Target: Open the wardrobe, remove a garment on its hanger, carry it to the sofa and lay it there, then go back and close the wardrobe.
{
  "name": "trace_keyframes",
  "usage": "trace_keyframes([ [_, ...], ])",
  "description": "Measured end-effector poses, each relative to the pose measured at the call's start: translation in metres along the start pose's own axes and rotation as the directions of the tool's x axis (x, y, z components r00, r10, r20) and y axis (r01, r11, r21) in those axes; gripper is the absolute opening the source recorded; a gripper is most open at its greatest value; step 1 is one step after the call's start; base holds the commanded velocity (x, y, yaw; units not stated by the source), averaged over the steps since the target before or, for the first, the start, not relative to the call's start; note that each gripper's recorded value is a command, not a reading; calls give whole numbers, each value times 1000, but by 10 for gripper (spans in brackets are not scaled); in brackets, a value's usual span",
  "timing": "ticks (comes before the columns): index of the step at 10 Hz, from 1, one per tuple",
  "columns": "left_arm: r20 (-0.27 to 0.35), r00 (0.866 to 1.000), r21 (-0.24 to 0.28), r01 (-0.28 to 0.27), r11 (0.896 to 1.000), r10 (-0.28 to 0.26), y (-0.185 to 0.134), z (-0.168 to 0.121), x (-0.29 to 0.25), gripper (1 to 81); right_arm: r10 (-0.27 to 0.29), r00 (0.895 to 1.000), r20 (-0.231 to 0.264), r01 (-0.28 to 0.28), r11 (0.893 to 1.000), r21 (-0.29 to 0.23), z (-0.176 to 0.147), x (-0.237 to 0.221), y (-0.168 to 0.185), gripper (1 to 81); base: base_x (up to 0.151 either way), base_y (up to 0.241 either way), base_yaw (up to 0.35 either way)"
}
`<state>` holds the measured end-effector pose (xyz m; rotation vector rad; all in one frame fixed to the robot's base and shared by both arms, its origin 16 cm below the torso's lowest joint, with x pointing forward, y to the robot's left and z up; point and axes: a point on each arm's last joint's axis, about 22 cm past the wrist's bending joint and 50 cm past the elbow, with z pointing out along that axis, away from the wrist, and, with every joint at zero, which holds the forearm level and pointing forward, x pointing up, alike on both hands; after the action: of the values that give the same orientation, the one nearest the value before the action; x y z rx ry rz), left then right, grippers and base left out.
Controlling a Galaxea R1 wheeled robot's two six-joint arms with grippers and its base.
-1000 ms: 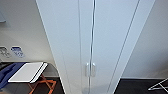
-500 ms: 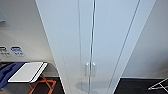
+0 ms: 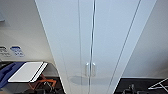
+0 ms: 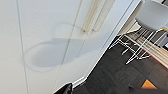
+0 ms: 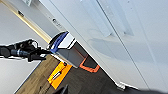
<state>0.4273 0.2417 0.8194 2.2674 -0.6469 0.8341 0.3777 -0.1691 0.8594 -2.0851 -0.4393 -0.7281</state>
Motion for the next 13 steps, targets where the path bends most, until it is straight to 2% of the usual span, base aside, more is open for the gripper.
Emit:
trace_keyframes([
  [1, -3, 1000, -8, -13, 1000, 13, 1, 5, 20, 811, -3, 1000, 7, 3, 1000, 6, 12, 8, 0, 811, 0, 0, 0],
  [2, -6, 1000, -12, -18, 1000, 18, 2, 9, 38, 811, -13, 1000, 8, 13, 1000, -11, 15, 20, 7, 811, 0, 0, 0],
  [4, -11, 1000, -10, 0, 1000, 0, -5, 22, 62, 811, -39, 999, -12, 39, 999, -34, 24, 61, 16, 811, 0, 0, 0],
  [6, 5, 999, -6, 35, 999, -35, -11, 38, 65, 811, -40, 999, -9, 40, 999, -31, 40, 80, 13, 811, 0, 0, 0],
  [8, -7, 999, -15, 33, 999, -33, -10, 57, 83, 811, -55, 998, -24, 53, 997, -63, 47, 110, 25, 811, 0, 0, 0],
  [13, -7, 999, -7, 45, 999, -45, -17, 96, 103, 811, -66, 997, -30, 63, 995, -77, 85, 140, 32, 811, 0, 0, 0],
])
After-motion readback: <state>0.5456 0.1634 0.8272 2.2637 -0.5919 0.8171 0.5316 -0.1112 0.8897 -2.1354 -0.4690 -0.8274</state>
